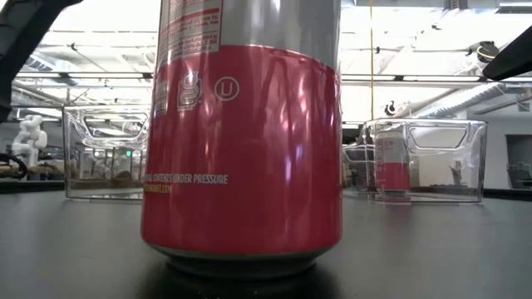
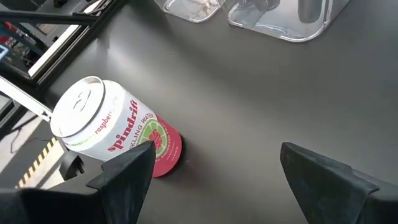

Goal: Sort soda cans
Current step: Put the left pink/white soda can into the right transparent bin

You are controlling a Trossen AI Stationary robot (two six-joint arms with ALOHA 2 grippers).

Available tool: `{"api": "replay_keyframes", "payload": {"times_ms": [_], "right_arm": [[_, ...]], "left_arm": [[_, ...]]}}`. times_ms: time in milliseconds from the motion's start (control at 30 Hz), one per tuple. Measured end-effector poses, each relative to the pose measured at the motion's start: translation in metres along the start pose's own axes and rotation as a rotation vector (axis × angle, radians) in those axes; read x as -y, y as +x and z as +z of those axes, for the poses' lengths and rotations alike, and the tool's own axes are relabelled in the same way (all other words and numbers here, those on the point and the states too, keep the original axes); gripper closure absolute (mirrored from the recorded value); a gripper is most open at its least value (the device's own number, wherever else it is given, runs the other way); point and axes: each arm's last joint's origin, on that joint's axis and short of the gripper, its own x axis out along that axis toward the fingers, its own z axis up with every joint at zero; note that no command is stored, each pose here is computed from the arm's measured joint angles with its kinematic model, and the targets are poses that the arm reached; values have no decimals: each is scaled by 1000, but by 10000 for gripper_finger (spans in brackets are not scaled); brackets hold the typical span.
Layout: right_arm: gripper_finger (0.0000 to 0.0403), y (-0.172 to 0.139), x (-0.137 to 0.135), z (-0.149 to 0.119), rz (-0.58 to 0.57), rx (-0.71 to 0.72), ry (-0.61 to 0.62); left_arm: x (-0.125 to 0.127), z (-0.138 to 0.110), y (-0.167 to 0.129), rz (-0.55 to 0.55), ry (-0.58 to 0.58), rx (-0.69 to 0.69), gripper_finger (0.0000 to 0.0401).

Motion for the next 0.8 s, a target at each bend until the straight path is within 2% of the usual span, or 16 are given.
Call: {"api": "replay_keyframes", "payload": {"times_ms": [233, 367, 467, 600, 700, 800], "right_arm": [[64, 2, 0, 1, -5, 3, -77], [64, 5, -2, 4, -2, 5, -77], [64, 6, -4, 4, 9, 3, -59], [64, 6, -5, 4, 17, 1, -77], [64, 7, -6, 5, 15, 2, -146], [64, 8, -6, 5, 12, -1, -212]], "left_arm": [[28, -22, -72, 24, -38, 179, 32], [55, -37, -107, 19, -17, 270, 32], [78, -47, -126, 57, -23, 322, 32], [109, -61, -130, 128, -67, 343, 32], [134, -67, -115, 157, -110, 358, 32], [159, -72, -88, 141, -141, 369, 32]]}}
